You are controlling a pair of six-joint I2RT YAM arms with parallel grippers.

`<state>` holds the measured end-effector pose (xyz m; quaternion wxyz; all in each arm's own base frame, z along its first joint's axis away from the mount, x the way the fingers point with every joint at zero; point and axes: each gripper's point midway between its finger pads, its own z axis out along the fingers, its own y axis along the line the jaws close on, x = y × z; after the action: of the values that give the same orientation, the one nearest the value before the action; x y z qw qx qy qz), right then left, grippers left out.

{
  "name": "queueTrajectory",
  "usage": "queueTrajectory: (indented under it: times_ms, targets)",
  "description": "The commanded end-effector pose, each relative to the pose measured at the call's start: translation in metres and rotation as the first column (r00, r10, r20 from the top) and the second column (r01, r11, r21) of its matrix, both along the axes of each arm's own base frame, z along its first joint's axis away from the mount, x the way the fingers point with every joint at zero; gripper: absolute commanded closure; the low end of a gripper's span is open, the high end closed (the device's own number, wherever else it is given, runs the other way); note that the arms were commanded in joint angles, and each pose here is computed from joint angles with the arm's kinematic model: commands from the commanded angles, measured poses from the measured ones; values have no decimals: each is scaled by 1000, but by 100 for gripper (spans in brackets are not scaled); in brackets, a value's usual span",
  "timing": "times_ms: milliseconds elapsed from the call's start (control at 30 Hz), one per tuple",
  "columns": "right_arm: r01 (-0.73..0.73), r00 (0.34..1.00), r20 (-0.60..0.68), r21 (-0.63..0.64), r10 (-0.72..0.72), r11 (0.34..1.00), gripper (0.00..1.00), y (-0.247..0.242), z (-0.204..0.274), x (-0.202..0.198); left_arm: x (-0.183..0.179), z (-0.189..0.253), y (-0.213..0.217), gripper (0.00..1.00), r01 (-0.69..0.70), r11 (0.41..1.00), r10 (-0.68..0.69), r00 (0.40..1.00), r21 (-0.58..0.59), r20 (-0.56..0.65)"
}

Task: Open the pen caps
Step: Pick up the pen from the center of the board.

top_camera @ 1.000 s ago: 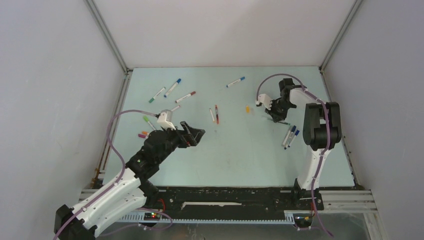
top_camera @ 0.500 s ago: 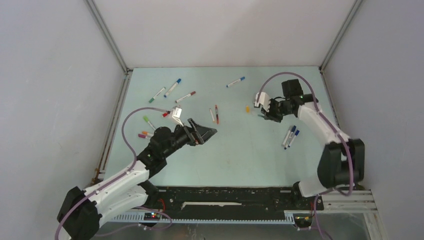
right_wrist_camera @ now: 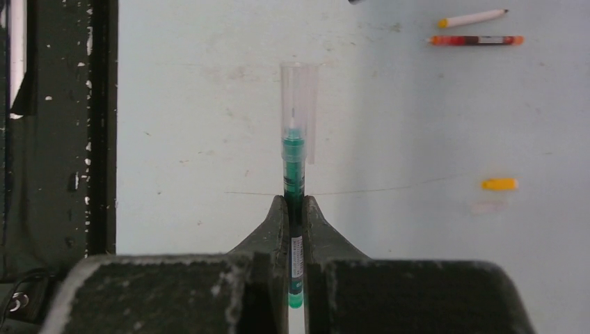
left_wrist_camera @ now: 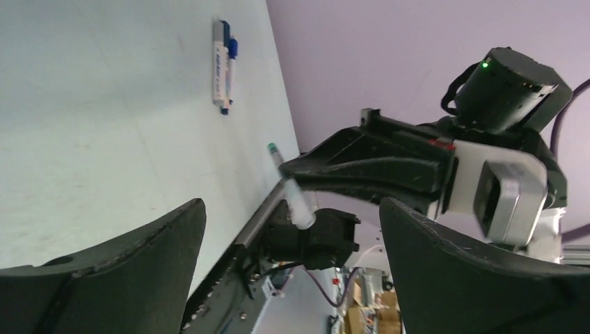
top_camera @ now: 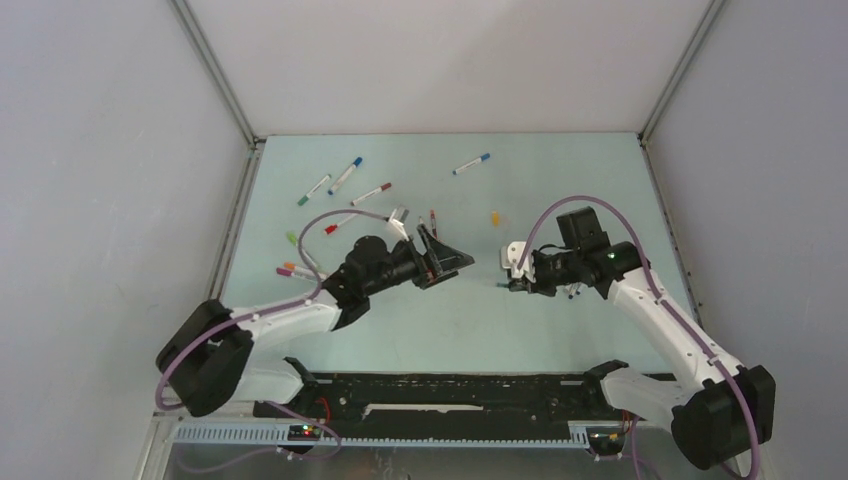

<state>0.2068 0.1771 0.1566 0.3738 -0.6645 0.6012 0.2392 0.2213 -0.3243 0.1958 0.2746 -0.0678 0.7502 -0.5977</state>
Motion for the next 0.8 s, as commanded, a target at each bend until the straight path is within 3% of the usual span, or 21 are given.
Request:
queueTrajectory:
  times_ms: [0, 167, 433, 767]
  targets:
    - [-38, 999, 5, 8, 38, 999, 100, 7, -4, -9, -6, 26, -35, 6, 108, 992, -111, 993, -64, -33]
    - [-38, 999, 26, -27, 39, 999, 100, 9, -13, -8, -16, 6, -56, 14, 179, 984, -179, 978, -6, -109]
    - [-27, 998, 50, -45, 29, 999, 100, 8, -14, -4, -26, -30, -61, 24, 237, 952, -202, 962, 193, -185]
    - [-36, 998, 52, -57, 39, 998, 100, 11, -16, -5, -38, -31, -73, 41, 318, 928, -280, 939, 195, -198]
